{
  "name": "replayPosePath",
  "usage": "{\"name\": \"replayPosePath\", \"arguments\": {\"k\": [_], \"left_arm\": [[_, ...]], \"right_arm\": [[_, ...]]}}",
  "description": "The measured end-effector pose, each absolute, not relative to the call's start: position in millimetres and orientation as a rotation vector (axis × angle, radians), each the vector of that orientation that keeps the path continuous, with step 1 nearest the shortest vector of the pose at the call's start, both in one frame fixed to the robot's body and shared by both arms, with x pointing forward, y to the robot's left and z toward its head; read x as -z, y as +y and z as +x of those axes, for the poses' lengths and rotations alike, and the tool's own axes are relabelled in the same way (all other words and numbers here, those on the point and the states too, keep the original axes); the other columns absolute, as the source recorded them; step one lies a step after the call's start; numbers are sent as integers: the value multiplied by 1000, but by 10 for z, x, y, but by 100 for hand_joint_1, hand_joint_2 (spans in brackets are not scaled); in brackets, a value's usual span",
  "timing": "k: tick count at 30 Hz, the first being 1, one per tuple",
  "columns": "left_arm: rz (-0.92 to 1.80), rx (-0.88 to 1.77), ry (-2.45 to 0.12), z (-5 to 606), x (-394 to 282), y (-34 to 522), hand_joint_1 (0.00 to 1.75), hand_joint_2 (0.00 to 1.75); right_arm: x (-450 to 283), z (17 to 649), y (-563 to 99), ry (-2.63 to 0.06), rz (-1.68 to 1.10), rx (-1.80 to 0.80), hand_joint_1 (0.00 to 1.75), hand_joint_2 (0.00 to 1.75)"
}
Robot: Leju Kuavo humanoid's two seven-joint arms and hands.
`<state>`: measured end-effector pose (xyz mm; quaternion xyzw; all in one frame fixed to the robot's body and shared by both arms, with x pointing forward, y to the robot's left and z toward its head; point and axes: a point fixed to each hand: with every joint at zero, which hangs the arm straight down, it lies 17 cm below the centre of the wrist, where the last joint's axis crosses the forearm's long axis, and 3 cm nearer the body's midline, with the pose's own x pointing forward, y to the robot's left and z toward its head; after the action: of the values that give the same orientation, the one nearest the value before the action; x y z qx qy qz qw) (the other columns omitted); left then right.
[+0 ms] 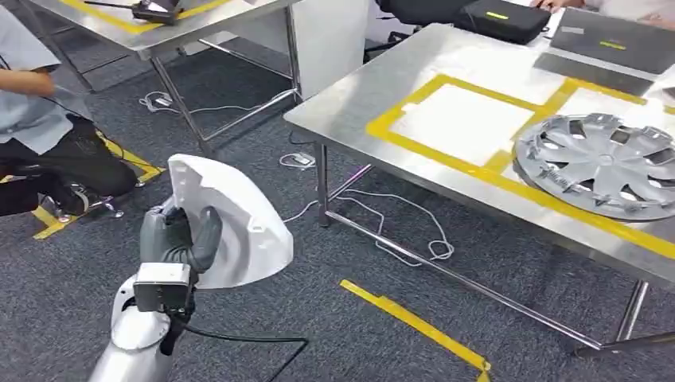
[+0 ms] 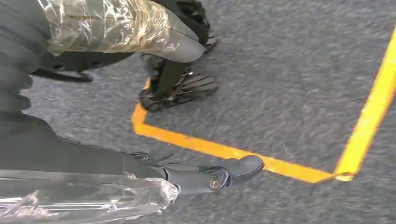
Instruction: Take the parts from the cabinet and place them on the table.
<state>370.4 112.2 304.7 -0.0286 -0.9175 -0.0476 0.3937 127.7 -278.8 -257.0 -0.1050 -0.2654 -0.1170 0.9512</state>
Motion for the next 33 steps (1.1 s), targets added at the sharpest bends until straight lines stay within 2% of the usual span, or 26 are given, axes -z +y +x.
{"name": "replayPosePath", "arguments": {"k": [33], "left_arm": [[-64,109,-2324,3703,-3026,1148,175,175]], "right_arm": [[2581,1239,-2798,-529,-216,236,0,175]]}}
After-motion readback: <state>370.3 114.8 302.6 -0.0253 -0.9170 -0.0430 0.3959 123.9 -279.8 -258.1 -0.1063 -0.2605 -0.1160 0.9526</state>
